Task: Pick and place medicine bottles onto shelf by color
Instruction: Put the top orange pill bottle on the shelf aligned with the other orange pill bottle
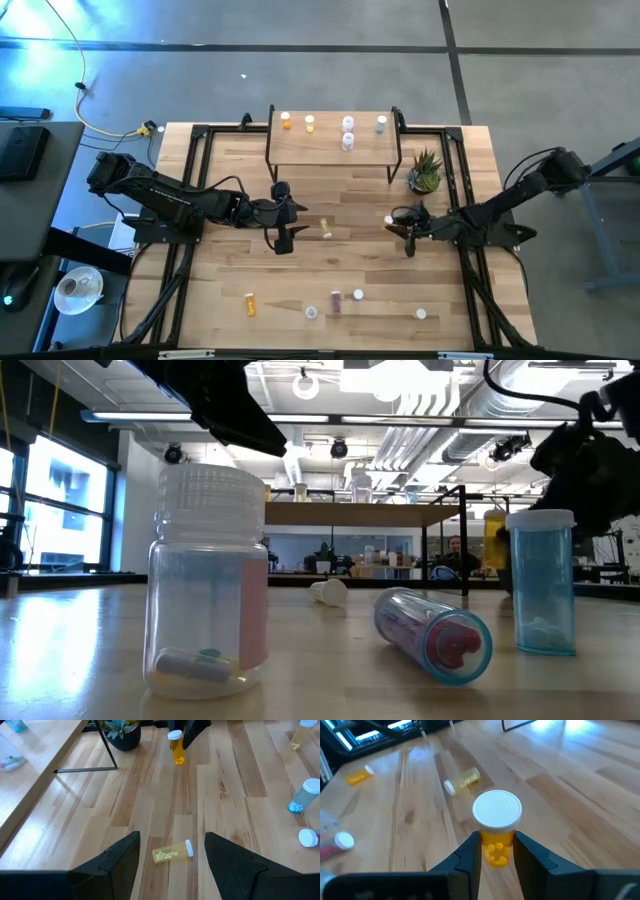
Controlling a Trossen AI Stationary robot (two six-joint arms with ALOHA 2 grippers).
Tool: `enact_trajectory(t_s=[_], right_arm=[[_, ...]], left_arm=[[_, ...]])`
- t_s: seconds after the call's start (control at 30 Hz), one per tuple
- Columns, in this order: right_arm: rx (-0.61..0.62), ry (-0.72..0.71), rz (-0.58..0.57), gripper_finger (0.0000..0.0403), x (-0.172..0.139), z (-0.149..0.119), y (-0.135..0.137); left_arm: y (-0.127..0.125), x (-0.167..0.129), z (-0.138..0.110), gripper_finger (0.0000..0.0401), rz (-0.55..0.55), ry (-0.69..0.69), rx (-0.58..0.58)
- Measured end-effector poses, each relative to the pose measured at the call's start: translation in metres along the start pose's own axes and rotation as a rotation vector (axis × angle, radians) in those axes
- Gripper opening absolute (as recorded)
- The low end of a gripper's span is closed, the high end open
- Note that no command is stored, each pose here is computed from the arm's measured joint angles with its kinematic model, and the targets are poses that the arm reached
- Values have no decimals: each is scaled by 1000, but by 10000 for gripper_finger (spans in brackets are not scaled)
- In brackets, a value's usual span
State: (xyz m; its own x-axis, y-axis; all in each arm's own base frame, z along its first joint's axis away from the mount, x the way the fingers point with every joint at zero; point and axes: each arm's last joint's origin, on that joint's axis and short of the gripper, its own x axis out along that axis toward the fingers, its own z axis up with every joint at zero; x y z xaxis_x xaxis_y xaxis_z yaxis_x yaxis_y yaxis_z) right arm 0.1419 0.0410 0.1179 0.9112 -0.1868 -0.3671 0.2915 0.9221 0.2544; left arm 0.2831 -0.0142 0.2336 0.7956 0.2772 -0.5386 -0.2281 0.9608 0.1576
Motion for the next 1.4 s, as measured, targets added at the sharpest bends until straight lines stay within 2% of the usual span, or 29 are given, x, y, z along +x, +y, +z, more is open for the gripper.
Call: enact_trajectory(t_s=[0.23, 0.43, 0.63, 0.93, 1.4], right_arm=[[-36, 3, 34, 89, 9, 30, 14], [-90, 6, 18, 89, 14, 67, 31], [-141, 5, 57, 89, 25, 95, 43], [-162, 103, 106, 89, 66, 112, 52], [-182, 179, 159, 89, 121, 127, 65]], left_arm=[[3, 1, 3, 213, -9, -22, 13], [13, 5, 3, 213, -64, -16, 1], [20, 7, 4, 213, -117, -28, -21], [28, 9, 14, 213, -200, -128, -55], [36, 12, 13, 213, -190, -119, -66]])
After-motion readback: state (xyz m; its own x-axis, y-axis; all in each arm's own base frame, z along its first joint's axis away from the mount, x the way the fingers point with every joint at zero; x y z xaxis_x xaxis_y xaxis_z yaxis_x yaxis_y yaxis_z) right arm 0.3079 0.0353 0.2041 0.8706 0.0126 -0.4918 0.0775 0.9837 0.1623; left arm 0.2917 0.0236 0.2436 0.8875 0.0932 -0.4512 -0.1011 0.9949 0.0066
